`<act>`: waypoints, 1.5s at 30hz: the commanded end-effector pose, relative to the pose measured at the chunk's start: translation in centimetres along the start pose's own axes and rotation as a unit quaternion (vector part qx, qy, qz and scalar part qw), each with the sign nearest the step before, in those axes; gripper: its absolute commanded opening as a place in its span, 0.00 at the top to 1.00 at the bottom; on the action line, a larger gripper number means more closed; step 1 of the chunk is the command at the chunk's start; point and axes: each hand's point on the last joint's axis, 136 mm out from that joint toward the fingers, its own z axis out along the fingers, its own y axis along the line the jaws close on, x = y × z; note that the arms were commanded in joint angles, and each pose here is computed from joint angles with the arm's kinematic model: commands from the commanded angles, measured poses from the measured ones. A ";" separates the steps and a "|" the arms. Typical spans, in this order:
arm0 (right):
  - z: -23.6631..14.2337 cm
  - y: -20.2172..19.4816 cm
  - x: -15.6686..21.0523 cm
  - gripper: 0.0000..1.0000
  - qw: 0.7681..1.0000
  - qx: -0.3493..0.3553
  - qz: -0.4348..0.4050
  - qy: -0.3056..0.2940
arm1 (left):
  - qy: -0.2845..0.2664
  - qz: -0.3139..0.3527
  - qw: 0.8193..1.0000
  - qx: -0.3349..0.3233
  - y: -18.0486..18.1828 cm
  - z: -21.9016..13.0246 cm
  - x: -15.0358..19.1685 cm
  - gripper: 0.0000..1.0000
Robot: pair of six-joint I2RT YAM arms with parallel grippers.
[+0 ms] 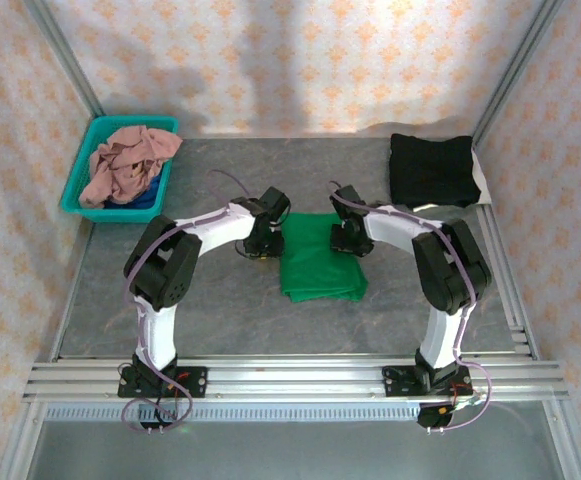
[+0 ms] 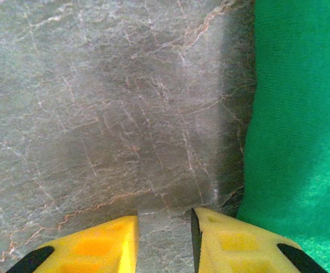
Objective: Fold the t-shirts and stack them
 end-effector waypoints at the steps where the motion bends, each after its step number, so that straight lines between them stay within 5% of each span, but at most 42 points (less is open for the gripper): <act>1: 0.9 -1.3 2.1 0.77 0.998 0.044 -0.008 0.035 | 0.005 0.000 1.000 -0.023 0.9 0.0 -0.3 0.70; 6: -1.4 -2.9 -0.7 1.00 0.995 0.090 -0.035 -0.002 | 0.003 0.005 1.000 -0.025 1.8 -0.7 -0.6 0.71; 16: -12.0 -5.3 -9.9 1.00 0.958 0.220 -0.128 -0.131 | -0.043 -0.046 0.998 -0.028 7.4 -5.4 -2.7 0.71; 26: -21.4 -10.6 -20.7 1.00 0.916 0.318 -0.100 -0.223 | -0.068 -0.063 0.995 -0.033 10.0 -7.8 -4.1 0.71; 33: -20.2 -16.0 -26.7 1.00 0.926 0.278 -0.052 -0.250 | -0.067 -0.070 0.995 -0.031 10.4 -7.6 -3.8 0.71; 45: -13.1 -24.5 -29.5 1.00 0.949 0.221 0.004 -0.227 | -0.060 -0.074 0.995 -0.035 10.6 -7.4 -3.3 0.71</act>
